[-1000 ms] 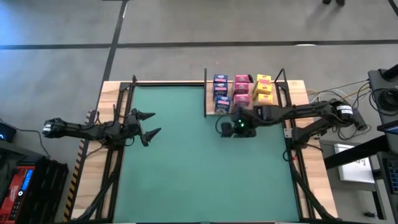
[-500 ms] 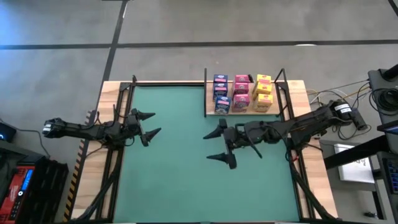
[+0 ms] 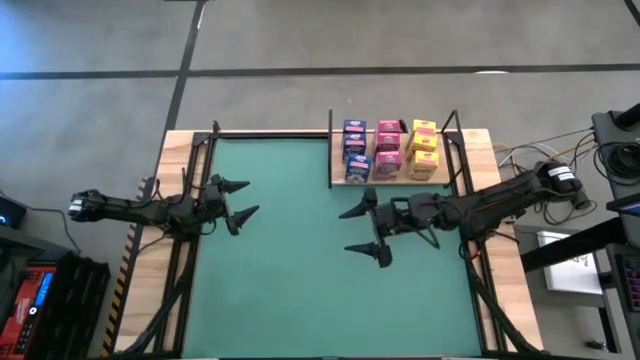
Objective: Stack cereal on shelf
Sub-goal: Return to Home Position
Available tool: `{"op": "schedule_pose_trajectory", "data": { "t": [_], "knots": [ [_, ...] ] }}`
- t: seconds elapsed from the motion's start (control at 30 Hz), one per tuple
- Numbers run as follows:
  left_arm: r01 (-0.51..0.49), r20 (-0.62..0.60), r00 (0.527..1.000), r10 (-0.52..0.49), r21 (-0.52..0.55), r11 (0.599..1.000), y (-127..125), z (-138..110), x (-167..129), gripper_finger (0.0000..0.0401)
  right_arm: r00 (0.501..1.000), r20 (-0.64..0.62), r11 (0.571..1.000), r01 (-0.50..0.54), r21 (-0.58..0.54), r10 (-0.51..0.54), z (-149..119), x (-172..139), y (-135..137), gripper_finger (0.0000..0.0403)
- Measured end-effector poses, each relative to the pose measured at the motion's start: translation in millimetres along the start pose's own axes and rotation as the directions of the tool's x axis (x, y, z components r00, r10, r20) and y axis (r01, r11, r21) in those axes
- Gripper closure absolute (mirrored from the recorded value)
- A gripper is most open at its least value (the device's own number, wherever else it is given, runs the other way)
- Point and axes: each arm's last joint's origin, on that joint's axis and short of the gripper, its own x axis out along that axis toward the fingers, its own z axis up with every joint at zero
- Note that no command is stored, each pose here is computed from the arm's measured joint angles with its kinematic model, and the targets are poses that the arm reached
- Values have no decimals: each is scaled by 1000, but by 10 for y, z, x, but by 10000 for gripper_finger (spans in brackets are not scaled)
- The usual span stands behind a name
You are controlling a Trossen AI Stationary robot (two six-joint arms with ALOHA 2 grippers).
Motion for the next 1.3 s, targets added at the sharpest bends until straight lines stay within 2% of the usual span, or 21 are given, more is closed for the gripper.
{"op": "schedule_pose_trajectory", "data": {
  "t": [0.17, 0.47, 0.83, 1.3],
  "knots": [
    [0, 0, 1000, 0, 0, 1000, 0, 0, 0, 2, 1000, 11, 1000, 0, 11, 0, -84, -221, -6, 34],
    [0, 0, 1000, 0, 0, 1000, 0, 0, 0, 2, 997, 76, 998, 20, 59, -24, -428, -611, -31, 34],
    [0, 0, 1000, 0, 0, 1000, 0, -1, 0, 2, 990, 142, 997, 9, 73, -20, -564, -1064, -39, 34],
    [0, 0, 1000, 0, 0, 1000, 0, 0, 0, 2, 982, 189, 998, 3, 71, -16, -776, -1381, -49, 34]
  ]
}}
